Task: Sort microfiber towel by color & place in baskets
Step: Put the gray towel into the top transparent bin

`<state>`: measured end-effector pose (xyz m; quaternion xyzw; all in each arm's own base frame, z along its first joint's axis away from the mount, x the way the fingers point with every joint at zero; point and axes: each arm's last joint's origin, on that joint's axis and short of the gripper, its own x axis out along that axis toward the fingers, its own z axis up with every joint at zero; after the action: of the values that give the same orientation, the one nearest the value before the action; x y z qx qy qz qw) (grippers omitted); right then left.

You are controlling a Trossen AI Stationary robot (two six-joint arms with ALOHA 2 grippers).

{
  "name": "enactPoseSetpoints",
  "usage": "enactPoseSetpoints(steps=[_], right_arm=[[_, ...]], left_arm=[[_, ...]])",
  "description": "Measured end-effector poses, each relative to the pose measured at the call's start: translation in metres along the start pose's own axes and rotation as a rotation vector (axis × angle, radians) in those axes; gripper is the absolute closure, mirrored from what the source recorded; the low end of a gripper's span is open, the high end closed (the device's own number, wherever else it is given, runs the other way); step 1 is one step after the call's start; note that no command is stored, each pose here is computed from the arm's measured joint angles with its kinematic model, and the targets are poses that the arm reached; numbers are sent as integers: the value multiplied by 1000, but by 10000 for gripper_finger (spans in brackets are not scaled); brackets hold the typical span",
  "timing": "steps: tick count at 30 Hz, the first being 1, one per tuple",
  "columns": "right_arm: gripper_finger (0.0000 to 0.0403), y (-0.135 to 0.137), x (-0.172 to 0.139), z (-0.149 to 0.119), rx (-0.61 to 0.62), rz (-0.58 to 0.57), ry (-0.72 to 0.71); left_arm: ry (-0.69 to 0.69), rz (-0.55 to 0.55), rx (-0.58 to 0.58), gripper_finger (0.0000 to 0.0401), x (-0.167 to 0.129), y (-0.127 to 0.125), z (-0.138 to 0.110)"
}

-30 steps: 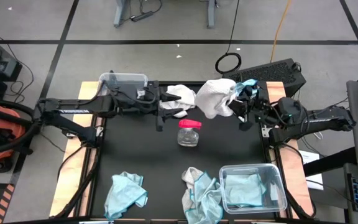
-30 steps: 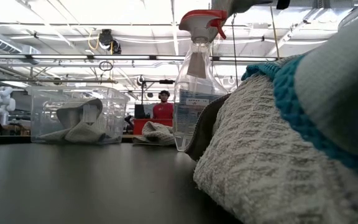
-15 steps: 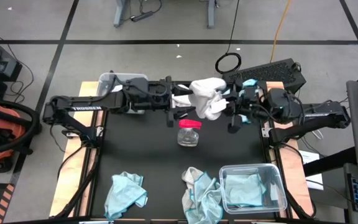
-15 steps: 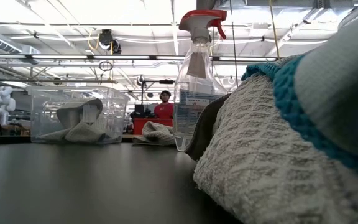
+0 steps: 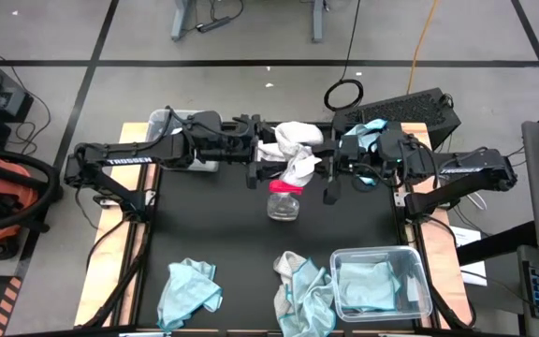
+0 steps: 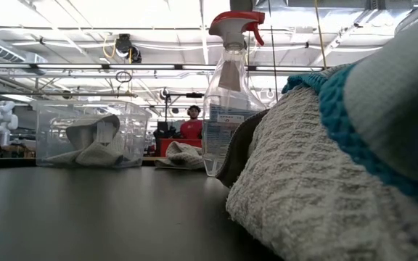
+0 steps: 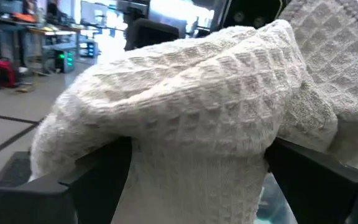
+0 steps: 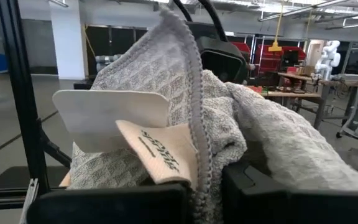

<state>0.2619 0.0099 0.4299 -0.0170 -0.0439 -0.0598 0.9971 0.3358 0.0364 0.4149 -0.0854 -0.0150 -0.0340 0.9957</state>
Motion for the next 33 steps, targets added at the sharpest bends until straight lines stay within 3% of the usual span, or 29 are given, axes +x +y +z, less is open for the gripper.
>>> enactPoseSetpoints(steps=[7, 12, 17, 22, 29, 33], right_arm=[[381, -1, 11, 1, -6, 37, 8], [381, -1, 16, 0, -25, 33, 11], [381, -1, 17, 0, -26, 28, 10], [375, -1, 17, 0, -27, 24, 11], [312, -1, 17, 1, -27, 17, 8], [262, -1, 17, -1, -28, 17, 21]], left_arm=[[13, -68, -2, 30, 0, -2, 0], [10, -71, -2, 59, 0, -2, 0], [-5, -100, 6, 126, 0, -3, 2], [-11, -105, 71, 219, 0, -4, 2], [-22, -102, 133, 360, 0, -2, 2], [-25, -88, 142, 364, -1, 2, 3]])
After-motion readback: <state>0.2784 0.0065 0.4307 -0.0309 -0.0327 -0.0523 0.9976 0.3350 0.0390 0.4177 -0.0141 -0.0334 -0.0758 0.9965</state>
